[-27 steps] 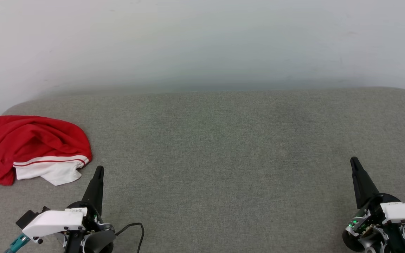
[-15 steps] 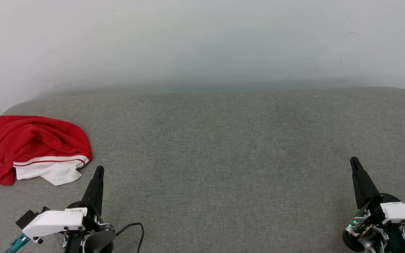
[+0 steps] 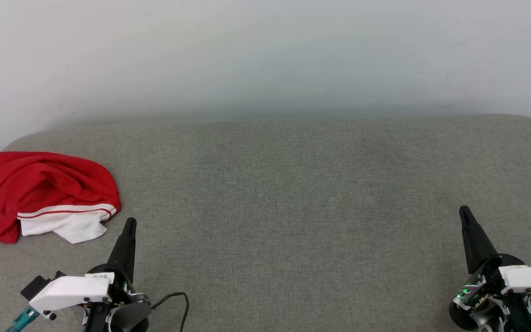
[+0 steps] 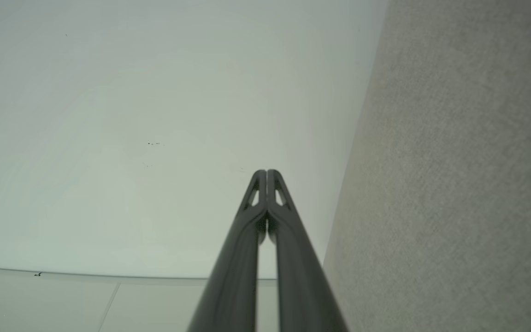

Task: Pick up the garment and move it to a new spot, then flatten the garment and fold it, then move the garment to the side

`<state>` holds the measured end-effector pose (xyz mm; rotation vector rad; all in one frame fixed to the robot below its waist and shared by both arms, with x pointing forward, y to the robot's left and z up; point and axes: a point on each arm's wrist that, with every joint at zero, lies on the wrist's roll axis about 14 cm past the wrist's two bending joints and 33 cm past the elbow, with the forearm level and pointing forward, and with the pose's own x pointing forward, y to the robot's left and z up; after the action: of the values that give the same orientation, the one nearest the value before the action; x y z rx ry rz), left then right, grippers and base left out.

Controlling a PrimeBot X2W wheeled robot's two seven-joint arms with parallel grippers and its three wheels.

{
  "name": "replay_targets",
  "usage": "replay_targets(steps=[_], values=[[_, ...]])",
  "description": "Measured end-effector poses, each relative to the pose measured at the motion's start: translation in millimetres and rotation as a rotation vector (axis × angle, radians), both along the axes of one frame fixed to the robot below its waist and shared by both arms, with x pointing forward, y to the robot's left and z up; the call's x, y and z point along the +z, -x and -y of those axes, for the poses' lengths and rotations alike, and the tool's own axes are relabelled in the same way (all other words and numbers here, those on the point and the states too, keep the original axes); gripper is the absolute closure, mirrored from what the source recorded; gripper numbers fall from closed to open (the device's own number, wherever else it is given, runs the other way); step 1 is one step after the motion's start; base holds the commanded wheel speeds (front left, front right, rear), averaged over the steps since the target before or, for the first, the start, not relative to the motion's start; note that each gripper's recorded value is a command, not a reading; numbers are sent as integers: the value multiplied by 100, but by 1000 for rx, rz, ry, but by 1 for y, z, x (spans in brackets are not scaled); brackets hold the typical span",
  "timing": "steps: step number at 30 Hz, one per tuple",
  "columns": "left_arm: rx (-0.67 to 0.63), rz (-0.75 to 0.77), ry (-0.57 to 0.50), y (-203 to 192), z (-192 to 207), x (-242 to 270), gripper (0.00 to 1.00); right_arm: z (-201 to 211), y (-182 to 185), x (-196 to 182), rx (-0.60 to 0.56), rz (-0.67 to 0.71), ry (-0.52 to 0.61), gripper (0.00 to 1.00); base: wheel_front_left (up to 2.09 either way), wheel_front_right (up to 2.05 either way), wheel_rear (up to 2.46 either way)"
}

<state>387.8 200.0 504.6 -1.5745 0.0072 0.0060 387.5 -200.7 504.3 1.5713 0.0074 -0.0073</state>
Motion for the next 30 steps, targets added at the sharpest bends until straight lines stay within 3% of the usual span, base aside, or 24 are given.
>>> replay_targets(steps=[11, 12, 18, 30], values=[[0, 0, 0, 0, 0, 0, 100, 0, 0, 0, 0, 0, 0, 100, 0, 0, 0], [0, 0, 0, 0, 0, 0, 0, 0, 0, 0, 0, 0, 0, 0, 0, 0, 0], [5, -83, 8, 13, 1, -28, 0, 1, 14, -28, -7, -85, -3, 0, 0, 0, 0], [51, -86, -66, 16, -6, -28, 0, 1, 16, -28, -35, -85, 50, 0, 0, 0, 0]])
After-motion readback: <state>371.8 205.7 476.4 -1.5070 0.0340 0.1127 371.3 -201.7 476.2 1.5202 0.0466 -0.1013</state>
